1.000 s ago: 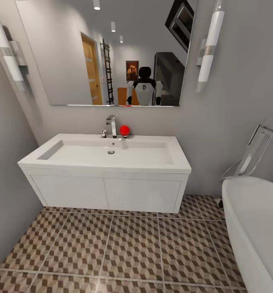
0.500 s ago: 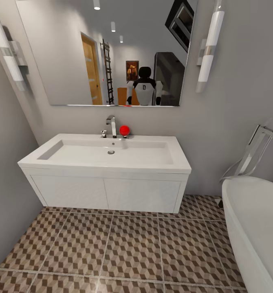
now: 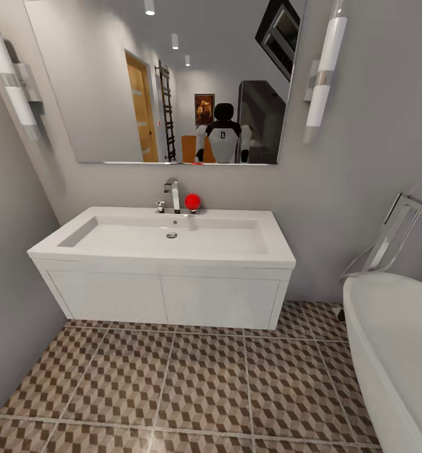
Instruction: Take the four mousetraps from the cabinet in the bathroom and place them on the bathroom floor. Make sure all four end up on the same floor surface, and ensure that at least two of them are either under or directly next to the same bathroom sink.
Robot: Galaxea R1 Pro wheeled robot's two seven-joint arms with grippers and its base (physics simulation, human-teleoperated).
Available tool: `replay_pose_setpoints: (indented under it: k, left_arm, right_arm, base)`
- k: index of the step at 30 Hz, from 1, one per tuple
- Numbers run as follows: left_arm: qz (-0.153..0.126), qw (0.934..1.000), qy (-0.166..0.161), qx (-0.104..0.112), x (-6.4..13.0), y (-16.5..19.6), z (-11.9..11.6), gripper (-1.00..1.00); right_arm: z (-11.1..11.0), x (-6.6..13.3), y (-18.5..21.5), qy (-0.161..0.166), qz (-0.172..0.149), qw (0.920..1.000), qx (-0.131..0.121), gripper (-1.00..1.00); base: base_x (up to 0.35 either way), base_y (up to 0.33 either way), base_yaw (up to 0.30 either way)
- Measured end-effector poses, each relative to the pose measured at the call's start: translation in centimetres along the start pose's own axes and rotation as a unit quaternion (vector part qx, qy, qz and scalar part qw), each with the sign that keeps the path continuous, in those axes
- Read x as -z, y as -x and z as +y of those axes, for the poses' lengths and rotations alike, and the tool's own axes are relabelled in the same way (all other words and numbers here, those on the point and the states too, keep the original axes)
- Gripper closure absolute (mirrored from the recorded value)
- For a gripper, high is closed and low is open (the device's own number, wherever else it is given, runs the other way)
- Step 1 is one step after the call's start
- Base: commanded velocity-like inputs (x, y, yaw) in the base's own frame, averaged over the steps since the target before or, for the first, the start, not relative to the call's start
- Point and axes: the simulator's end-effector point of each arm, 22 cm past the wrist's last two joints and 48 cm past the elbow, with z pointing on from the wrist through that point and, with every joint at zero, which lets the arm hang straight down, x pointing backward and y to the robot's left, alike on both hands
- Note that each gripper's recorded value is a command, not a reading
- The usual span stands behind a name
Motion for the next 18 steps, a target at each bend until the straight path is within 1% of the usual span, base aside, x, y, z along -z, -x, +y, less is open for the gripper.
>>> replay_pose_setpoints:
  k: [18]
  left_arm:
    - [0.0, 1.0, 0.0, 0.0, 0.0, 0.0, -0.02, 1.0]
  right_arm:
    - [0.0, 0.0, 0.0, 0.0, 0.0, 1.0, 0.0, 1.0]
  base:
    - [0.0, 0.0, 0.0]
